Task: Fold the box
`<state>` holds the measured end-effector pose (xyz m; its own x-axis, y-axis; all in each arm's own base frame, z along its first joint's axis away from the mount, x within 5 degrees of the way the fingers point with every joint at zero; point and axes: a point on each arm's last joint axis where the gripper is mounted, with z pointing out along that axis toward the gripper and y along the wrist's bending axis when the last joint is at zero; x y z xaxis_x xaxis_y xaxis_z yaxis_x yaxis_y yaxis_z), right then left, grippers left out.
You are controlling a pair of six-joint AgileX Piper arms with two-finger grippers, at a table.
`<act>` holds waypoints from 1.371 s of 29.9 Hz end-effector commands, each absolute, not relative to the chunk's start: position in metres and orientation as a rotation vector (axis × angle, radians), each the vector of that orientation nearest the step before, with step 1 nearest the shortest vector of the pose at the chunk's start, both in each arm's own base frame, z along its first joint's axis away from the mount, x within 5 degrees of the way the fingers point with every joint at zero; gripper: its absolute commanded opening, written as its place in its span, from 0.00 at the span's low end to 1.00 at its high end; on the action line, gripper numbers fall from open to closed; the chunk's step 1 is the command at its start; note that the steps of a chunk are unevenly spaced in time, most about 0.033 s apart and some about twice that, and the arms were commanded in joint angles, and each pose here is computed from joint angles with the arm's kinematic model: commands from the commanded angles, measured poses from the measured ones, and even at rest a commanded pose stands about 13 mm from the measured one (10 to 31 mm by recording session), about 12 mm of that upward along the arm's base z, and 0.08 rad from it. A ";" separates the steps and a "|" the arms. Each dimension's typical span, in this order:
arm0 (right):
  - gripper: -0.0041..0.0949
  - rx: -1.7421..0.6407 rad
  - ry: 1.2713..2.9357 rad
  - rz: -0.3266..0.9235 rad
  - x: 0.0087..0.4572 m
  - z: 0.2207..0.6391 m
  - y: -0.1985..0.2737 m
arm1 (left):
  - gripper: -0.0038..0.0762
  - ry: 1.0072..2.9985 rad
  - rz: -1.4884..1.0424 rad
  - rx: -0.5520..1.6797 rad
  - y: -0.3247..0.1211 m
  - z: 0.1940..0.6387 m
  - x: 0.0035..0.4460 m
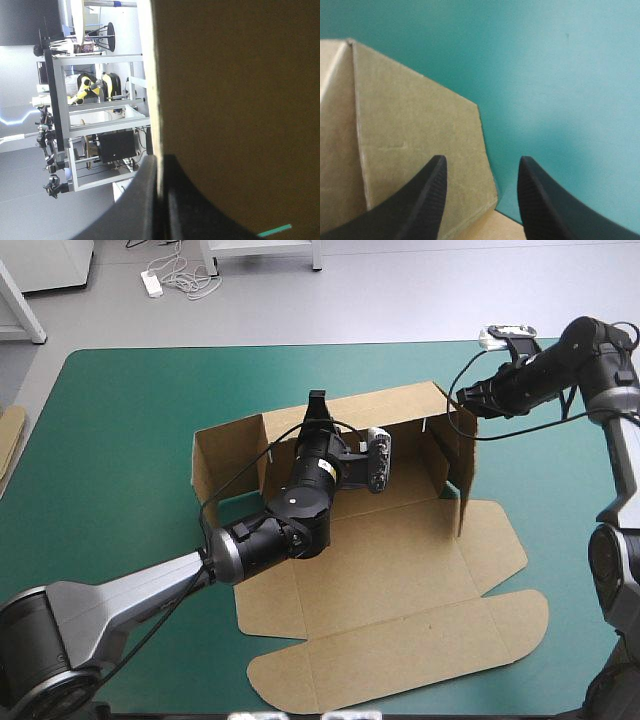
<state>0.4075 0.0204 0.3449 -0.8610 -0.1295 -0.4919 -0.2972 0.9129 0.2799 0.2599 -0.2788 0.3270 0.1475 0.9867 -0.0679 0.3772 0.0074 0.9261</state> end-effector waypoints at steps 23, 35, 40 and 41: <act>0.46 -0.554 2.342 0.505 0.347 0.337 0.016 | 0.04 1.299 0.848 1.453 -0.276 0.357 0.254; 0.54 -0.831 2.287 0.484 0.340 0.326 0.027 | 0.04 1.303 0.839 1.444 -0.276 0.357 0.254; 0.64 -0.840 2.282 0.541 0.338 0.327 0.030 | 0.04 1.299 0.835 1.446 -0.277 0.357 0.254; 0.66 -0.836 2.276 0.550 0.338 0.328 0.031 | 0.04 1.298 0.829 1.447 -0.277 0.357 0.254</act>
<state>0.3450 0.0249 0.3007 -0.6454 -0.4536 -0.6147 -0.6668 0.7270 0.1636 0.2598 -0.2799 0.3271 0.1545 0.9846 -0.0824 0.3787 0.0180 0.9254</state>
